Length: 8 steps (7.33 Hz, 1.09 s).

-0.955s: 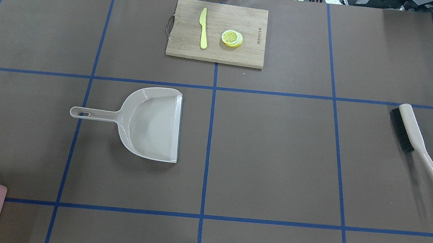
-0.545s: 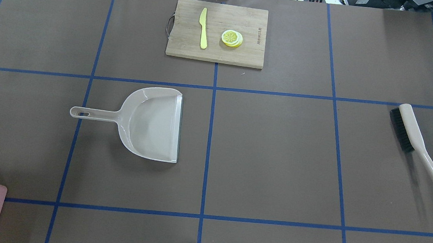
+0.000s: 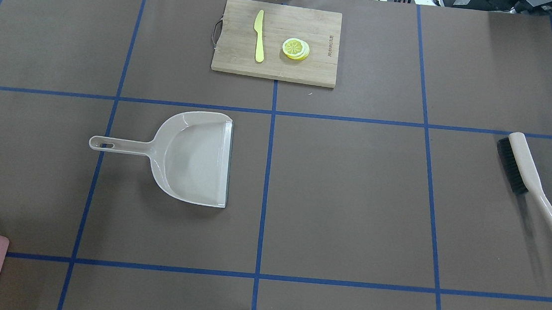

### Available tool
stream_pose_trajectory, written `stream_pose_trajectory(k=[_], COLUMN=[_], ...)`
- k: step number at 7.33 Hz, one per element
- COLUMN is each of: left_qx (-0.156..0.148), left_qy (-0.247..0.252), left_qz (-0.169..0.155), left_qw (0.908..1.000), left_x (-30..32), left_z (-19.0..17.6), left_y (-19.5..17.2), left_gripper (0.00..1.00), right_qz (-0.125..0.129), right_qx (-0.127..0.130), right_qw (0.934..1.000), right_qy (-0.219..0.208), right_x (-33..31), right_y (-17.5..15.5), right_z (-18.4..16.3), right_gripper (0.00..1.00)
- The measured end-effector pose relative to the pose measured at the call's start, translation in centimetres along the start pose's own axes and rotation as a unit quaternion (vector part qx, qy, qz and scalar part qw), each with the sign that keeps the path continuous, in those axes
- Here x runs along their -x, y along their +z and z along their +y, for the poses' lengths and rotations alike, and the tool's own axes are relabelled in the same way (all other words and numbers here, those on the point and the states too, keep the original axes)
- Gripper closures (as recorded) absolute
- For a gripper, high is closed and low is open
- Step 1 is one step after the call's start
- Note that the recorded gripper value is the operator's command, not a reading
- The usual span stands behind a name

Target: Sweep and dump trash into bin

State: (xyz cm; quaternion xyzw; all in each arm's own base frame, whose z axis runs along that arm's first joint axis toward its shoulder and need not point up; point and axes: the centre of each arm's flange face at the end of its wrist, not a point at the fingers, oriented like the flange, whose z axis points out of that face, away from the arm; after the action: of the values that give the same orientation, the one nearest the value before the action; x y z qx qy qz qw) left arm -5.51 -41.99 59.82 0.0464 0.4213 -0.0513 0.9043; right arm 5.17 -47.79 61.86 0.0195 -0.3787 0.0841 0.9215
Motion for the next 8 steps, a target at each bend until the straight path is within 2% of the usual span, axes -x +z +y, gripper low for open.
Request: stream_pose_trajectory(k=[8], left_qx=[-0.006], left_qy=[0.004], left_qz=[-0.004], left_qw=[1.0000], left_x=[0.1], left_z=[1.7], left_y=[-0.9], left_gripper=[0.02], right_qz=[0.000], right_qx=[-0.009], right_qw=[0.9999], right_qy=[-0.008], right_x=[0.1], right_y=[-0.1], right_z=[-0.2], right_gripper=[0.00])
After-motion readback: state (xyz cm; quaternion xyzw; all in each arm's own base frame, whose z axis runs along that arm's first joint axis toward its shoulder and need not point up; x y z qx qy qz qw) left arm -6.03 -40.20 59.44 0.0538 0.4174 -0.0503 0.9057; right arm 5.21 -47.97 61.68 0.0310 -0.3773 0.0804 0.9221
